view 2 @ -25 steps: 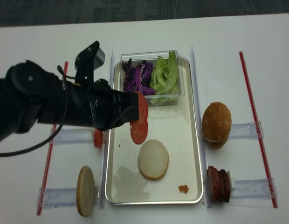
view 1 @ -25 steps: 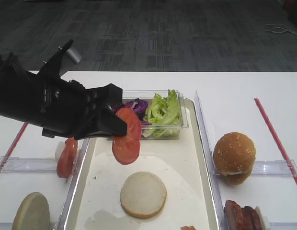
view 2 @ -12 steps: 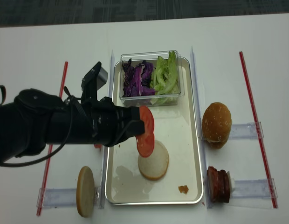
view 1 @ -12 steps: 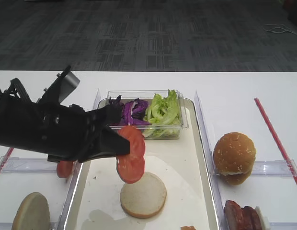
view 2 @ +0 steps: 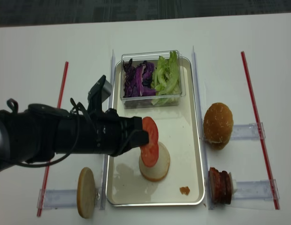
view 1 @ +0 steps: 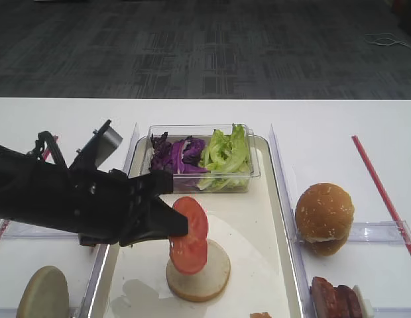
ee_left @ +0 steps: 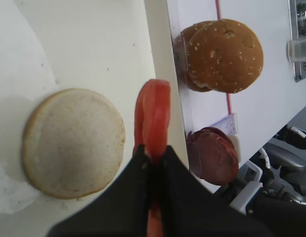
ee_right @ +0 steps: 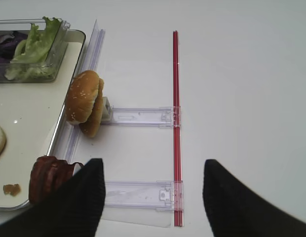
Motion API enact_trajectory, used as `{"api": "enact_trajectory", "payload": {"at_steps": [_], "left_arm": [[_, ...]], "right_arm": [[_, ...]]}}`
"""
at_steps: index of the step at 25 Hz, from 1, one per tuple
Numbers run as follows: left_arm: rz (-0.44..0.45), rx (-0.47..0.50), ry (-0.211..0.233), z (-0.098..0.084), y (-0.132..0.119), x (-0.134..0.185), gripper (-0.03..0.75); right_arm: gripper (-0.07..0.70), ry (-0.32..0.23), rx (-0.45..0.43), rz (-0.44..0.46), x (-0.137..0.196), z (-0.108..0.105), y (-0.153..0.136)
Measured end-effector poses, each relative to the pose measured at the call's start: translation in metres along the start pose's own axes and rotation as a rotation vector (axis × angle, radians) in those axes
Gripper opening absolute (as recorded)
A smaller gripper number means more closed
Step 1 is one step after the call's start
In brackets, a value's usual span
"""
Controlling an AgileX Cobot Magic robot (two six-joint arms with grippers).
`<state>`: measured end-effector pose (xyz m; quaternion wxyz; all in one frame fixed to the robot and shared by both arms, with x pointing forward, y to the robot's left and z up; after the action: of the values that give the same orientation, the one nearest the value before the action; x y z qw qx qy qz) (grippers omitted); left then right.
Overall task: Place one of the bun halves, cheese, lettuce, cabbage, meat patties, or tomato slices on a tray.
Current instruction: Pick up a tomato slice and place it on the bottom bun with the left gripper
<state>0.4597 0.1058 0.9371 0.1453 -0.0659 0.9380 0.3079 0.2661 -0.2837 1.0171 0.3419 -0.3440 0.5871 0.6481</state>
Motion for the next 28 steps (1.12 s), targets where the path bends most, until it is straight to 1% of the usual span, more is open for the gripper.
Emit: {"api": "enact_trajectory", "payload": {"at_steps": [2,5,8,10,13,16,20,25,28], "left_arm": [[0.021,-0.002,0.011,0.005,-0.006,0.002,0.011],[0.032,0.006,0.009,0.007,-0.009,0.003,0.011],[0.037,0.016,-0.001,0.009,-0.012,0.003,0.011],[0.038,0.042,0.003,0.009,-0.016,0.003,0.011],[0.045,0.084,0.029,0.012,-0.024,0.004,0.011],[0.063,0.085,0.031,0.016,-0.028,0.006,0.011],[0.060,0.083,0.026,0.019,-0.028,0.005,0.011],[0.035,0.079,0.030,0.024,-0.023,-0.001,0.011],[0.044,0.085,0.037,0.026,-0.025,0.000,0.011]], "right_arm": [[0.452,0.000,0.000,0.000,0.000,0.000,0.000],[0.452,0.000,0.000,0.000,0.000,0.000,0.000],[0.452,0.000,0.000,0.000,0.000,0.000,0.000],[0.452,0.000,0.000,0.000,0.000,0.000,0.000],[0.452,0.000,0.000,0.000,0.000,0.000,0.000],[0.452,0.000,0.000,0.000,0.000,0.000,0.000],[0.452,0.000,0.000,0.000,0.000,0.000,0.000],[0.452,0.000,0.000,0.000,0.000,0.000,0.000],[0.452,0.000,0.000,0.000,0.000,0.000,0.000]]}}
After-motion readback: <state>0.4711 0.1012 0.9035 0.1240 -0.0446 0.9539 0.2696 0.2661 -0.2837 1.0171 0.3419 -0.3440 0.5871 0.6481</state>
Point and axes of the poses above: a point on each arm's last joint axis where the gripper is mounted, y pointing back along that axis away from the gripper, z along the wrist's bending axis when the last joint is at zero, x = y × z, the point moved 4 cm from there along -y, pointing out along that axis toward the gripper, and after that the axes turned 2 degrees about -y, right-handed, at the moved point
